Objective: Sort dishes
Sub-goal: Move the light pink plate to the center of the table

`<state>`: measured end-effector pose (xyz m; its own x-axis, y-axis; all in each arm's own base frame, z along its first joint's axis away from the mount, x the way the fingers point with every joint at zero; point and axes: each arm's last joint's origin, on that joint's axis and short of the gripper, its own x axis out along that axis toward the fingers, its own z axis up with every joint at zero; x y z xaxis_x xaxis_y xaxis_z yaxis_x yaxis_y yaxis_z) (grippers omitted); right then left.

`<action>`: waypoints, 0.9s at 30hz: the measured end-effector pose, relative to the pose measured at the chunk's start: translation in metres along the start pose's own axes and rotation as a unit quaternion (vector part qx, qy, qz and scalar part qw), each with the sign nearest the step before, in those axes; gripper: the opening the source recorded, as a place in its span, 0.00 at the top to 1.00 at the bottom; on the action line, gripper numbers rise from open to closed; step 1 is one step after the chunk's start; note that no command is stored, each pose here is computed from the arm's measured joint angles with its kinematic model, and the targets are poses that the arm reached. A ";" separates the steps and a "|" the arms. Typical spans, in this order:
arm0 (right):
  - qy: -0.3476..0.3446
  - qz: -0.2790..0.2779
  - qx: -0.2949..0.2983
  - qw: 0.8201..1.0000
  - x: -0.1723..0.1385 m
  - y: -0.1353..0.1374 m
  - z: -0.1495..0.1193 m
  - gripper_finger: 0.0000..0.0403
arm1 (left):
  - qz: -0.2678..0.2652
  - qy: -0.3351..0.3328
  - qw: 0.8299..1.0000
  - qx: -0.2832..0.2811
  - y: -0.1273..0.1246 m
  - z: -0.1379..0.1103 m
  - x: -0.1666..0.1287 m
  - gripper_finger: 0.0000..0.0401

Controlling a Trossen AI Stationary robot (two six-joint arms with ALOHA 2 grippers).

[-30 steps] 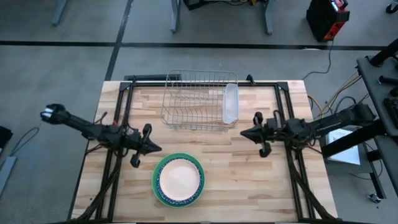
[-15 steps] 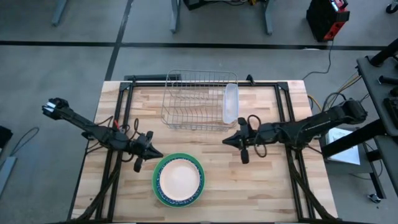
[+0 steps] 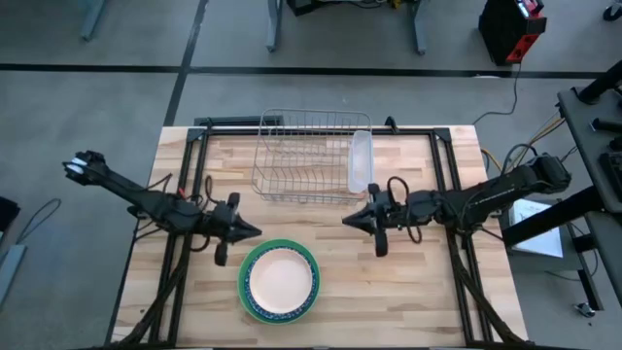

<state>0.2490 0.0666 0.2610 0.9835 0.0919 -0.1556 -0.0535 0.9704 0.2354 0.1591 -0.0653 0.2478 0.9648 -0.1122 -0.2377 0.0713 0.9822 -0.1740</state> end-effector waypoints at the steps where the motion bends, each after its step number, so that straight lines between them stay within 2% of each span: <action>1: 0.015 0.006 -0.014 1.000 0.002 0.004 -0.006 1.00 | -0.005 0.025 1.000 0.008 -0.001 0.000 0.001 1.00; 3: 0.057 0.022 -0.044 0.997 0.006 0.015 -0.024 1.00 | -0.030 0.079 0.996 0.025 -0.006 -0.005 0.004 1.00; 5: 0.085 0.031 -0.056 0.994 0.011 0.027 -0.046 1.00 | -0.030 0.088 0.995 0.030 -0.012 -0.012 0.009 1.00; 8: 0.044 0.016 0.007 0.999 0.021 0.048 -0.061 1.00 | -0.023 0.034 0.999 -0.022 -0.018 -0.005 0.014 1.00; 10: 0.017 0.034 0.030 0.999 0.023 0.065 -0.064 1.00 | -0.040 0.050 0.995 -0.072 -0.021 -0.008 0.013 1.00; 12: 0.010 0.029 0.029 0.999 0.022 0.082 -0.068 1.00 | -0.050 0.084 0.989 -0.107 -0.023 -0.017 0.012 1.00; 15: 0.000 -0.010 0.003 1.000 0.023 0.099 -0.075 1.00 | -0.037 0.112 0.982 -0.145 -0.025 -0.030 0.013 1.00; 17: -0.005 -0.034 -0.001 0.999 0.026 0.103 -0.078 1.00 | -0.027 0.127 0.979 -0.157 -0.026 -0.038 0.016 1.00; 19: -0.002 -0.034 0.013 0.999 0.027 0.106 -0.079 1.00 | -0.022 0.135 0.977 -0.163 -0.028 -0.042 0.020 1.00; 22: 0.018 -0.042 0.027 0.999 0.028 0.106 -0.084 1.00 | -0.008 0.155 0.976 -0.154 -0.029 -0.049 0.026 1.00; 27: 0.039 -0.059 0.018 0.997 0.030 0.100 -0.088 1.00 | 0.014 0.186 0.972 -0.141 -0.029 -0.061 0.035 1.00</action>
<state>0.2582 0.1861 0.1951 0.9663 -0.0047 -0.2574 0.0699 0.9670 0.2451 0.1755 -0.1069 0.1862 0.8036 -0.1849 -0.5657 -0.0754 0.9112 -0.4050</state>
